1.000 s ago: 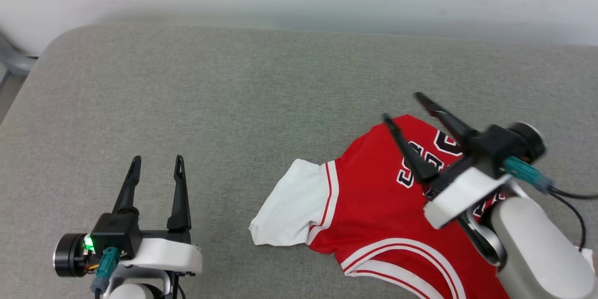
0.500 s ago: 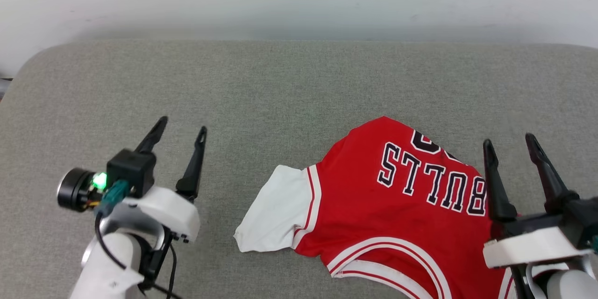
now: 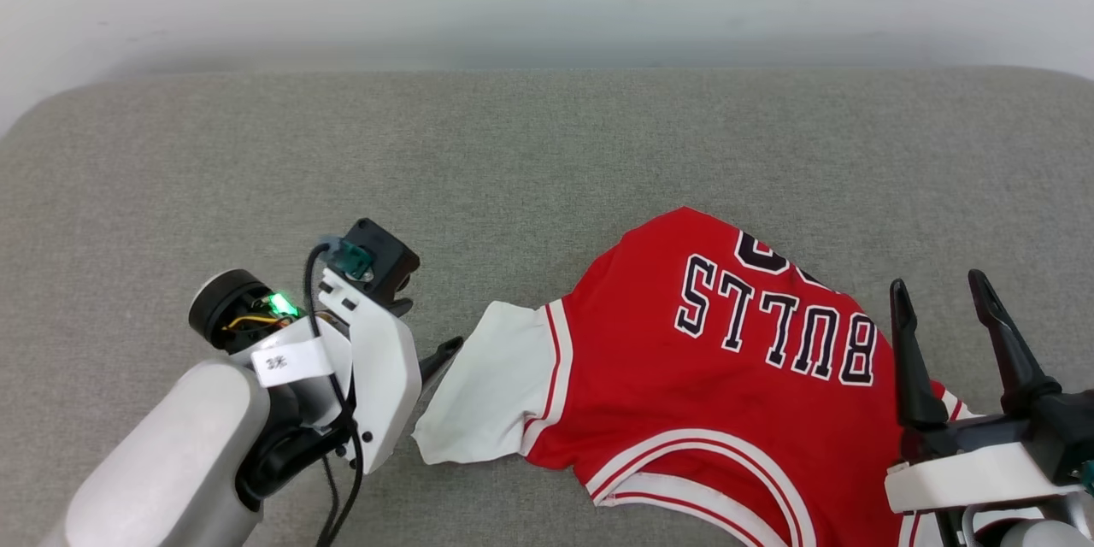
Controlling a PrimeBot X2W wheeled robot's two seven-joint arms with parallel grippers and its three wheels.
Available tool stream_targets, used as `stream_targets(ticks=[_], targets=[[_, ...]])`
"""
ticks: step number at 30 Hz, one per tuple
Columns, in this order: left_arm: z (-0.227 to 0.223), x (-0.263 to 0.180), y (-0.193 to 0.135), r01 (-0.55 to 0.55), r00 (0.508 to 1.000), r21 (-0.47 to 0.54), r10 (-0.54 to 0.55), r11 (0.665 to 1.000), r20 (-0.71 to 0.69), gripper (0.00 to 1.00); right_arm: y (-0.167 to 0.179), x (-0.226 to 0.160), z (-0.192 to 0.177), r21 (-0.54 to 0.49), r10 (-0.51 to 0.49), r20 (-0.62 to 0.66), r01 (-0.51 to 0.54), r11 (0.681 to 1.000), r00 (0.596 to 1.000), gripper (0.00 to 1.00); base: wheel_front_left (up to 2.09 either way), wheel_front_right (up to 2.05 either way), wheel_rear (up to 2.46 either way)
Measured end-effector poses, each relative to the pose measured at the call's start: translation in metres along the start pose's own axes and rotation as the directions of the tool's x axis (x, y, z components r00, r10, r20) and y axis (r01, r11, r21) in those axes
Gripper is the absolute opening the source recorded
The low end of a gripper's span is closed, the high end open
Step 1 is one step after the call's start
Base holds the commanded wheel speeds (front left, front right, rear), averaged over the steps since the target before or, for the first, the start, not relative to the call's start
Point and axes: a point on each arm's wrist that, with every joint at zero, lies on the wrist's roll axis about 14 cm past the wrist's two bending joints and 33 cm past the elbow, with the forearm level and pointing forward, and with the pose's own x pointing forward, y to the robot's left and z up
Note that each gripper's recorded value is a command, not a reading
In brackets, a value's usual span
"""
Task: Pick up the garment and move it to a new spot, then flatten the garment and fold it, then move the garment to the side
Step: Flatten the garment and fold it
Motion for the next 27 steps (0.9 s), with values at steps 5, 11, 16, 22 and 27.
stream_targets(ticks=[5,11,16,22,27], targets=[[-0.029,0.006,-0.015,0.098,0.976,0.034,-0.089,0.995,-0.199,1.0,-0.001,0.001,-0.003,-0.005,-0.002,-0.007,0.002,1.0,1.0,1.0,0.0,0.0,0.0],[-0.065,0.017,-0.027,0.18,0.915,-0.014,-0.173,0.984,-0.364,1.0,-0.003,0.004,-0.007,-0.008,-0.008,-0.015,0.008,1.0,1.0,1.0,0.0,0.0,0.0],[-0.086,0.029,-0.023,0.194,0.88,-0.016,-0.181,0.981,-0.439,1.0,-0.006,0.007,-0.015,-0.008,-0.018,-0.033,0.018,1.0,0.999,1.0,0.0,0.0,0.0],[-0.116,0.038,-0.02,0.206,0.826,-0.038,-0.195,0.978,-0.529,1.0,-0.01,0.01,-0.023,-0.01,-0.028,-0.054,0.027,1.0,0.998,1.0,0.0,0.0,0.0],[-0.127,0.042,-0.024,0.236,0.796,-0.037,-0.214,0.971,-0.566,1.0,-0.012,0.014,-0.026,-0.013,-0.032,-0.058,0.032,0.999,0.998,1.0,0.0,0.0,0.0]])
